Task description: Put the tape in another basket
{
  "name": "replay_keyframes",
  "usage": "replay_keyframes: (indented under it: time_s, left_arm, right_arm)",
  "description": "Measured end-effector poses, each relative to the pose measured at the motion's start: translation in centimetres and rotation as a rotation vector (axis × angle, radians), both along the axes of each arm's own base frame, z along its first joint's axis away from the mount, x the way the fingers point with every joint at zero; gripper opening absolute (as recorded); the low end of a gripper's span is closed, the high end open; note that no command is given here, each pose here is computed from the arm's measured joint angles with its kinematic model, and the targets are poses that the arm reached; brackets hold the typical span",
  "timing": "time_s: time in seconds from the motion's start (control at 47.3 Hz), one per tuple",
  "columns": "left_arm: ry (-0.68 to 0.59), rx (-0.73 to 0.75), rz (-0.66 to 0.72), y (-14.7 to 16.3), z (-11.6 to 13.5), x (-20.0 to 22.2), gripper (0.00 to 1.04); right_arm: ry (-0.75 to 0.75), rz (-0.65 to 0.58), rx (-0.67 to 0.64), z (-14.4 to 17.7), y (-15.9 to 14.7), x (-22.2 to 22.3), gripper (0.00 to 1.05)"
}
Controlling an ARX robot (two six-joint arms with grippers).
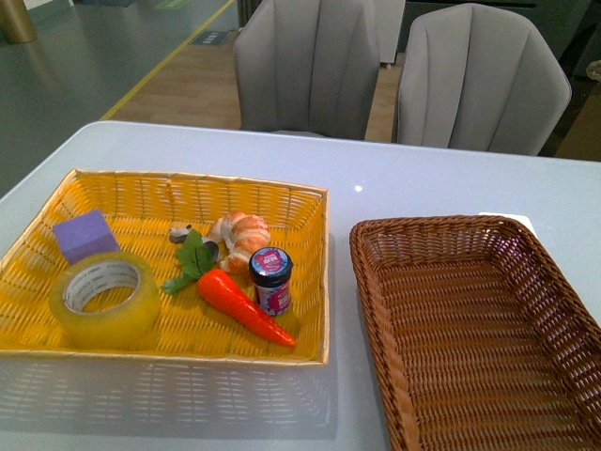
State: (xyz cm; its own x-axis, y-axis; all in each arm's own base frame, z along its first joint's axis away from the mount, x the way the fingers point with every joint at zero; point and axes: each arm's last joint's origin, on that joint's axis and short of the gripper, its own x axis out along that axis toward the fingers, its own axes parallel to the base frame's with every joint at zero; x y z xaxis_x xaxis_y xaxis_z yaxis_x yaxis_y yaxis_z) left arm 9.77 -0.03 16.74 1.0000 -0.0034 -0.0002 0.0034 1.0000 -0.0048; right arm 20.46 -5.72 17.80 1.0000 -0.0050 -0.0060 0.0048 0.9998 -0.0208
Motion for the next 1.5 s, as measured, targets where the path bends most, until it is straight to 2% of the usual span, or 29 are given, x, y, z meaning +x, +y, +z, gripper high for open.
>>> replay_keyframes:
  time_s: [0.148,0.296,0.656,0.762,1.502]
  left_arm:
    - [0.0,0.0,0.0,0.0,0.0,0.0,0.96]
    - [0.0,0.0,0.0,0.0,0.0,0.0,0.96]
    - [0.0,0.0,0.0,0.0,0.0,0.0,0.96]
    - [0.0,0.0,0.0,0.0,0.0,0.0,0.96]
    - [0.0,0.0,0.0,0.0,0.0,0.0,0.96]
  right_arm:
    - [0.006,-0.006,0.009,-0.5,1.4,-1.5,0.34]
    - [0.017,-0.008,0.01,-1.8,3.0,-3.5,0.02]
    - [-0.002,-0.027,0.011,-1.2,5.0,-6.1,0.02]
    - [-0.01,0.007,0.011,-0.9,5.6,-6.5,0.02]
    - [-0.029,0.004,0.011,-0.4,5.7,-9.2,0.02]
